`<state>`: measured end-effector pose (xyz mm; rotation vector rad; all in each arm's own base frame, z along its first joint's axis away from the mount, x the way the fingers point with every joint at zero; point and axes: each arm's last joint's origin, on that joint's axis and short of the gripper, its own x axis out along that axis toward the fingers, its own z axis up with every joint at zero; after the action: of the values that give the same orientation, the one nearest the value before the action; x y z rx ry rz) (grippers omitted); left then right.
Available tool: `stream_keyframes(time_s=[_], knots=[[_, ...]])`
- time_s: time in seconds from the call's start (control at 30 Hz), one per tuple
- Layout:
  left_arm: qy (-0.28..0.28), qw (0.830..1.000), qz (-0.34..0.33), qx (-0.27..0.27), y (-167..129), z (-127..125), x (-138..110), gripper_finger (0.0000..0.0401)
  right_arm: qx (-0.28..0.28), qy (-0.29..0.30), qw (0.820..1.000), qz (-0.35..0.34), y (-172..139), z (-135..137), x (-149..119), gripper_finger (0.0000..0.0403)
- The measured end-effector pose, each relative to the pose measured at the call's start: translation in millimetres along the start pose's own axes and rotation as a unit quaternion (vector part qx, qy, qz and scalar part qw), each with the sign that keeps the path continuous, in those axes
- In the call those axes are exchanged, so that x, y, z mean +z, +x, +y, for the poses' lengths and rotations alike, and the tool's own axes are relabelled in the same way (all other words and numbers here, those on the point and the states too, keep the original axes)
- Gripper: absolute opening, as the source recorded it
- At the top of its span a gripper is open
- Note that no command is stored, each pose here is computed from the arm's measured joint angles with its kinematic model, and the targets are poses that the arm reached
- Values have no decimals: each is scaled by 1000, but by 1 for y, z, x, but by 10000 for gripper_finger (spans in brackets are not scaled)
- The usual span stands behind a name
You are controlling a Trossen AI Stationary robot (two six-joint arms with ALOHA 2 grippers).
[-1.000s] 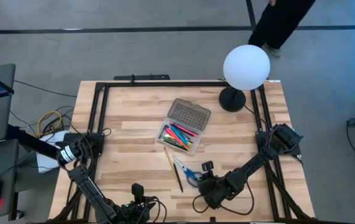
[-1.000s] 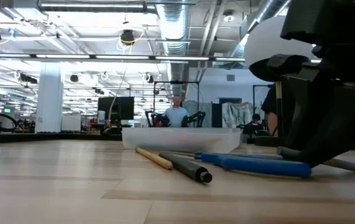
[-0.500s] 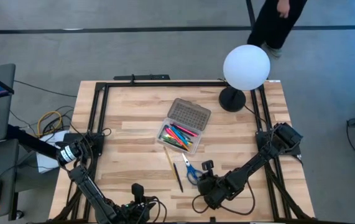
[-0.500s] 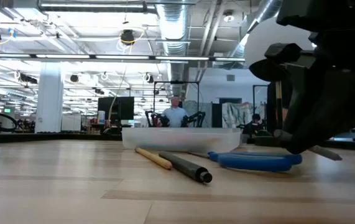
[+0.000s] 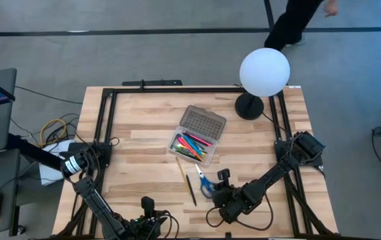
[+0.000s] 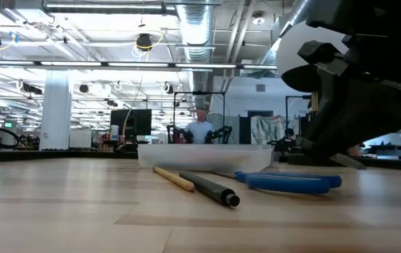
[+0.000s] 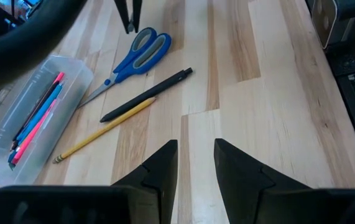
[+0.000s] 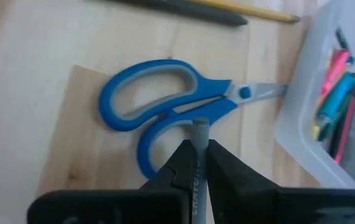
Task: Pick & place school supplies into a supply box
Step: Put the gray crayon into the gray supply box
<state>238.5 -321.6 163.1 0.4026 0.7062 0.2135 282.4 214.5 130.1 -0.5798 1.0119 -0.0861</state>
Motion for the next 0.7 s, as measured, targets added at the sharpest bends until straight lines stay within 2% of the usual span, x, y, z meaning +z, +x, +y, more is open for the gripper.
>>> stream_keyframes(time_s=[0.2, 0.33, 0.53, 0.7], knots=[[5, 1000, 0, 5, 2, 0, -4, 100, -51, -10, 999, -5, 4, -10, 3, 22], [9, 1000, -1, 15, 4, 2, -5, 100, -73, -2, 997, -7, 8, -30, 21, 23], [9, 1000, 0, 19, 6, 4, -5, 100, -92, 50, 994, -14, 19, -89, 59, 13], [9, 1000, 10, 7, 6, 3, -5, 100, -61, 120, 991, -2, 40, -150, 70, 26]])
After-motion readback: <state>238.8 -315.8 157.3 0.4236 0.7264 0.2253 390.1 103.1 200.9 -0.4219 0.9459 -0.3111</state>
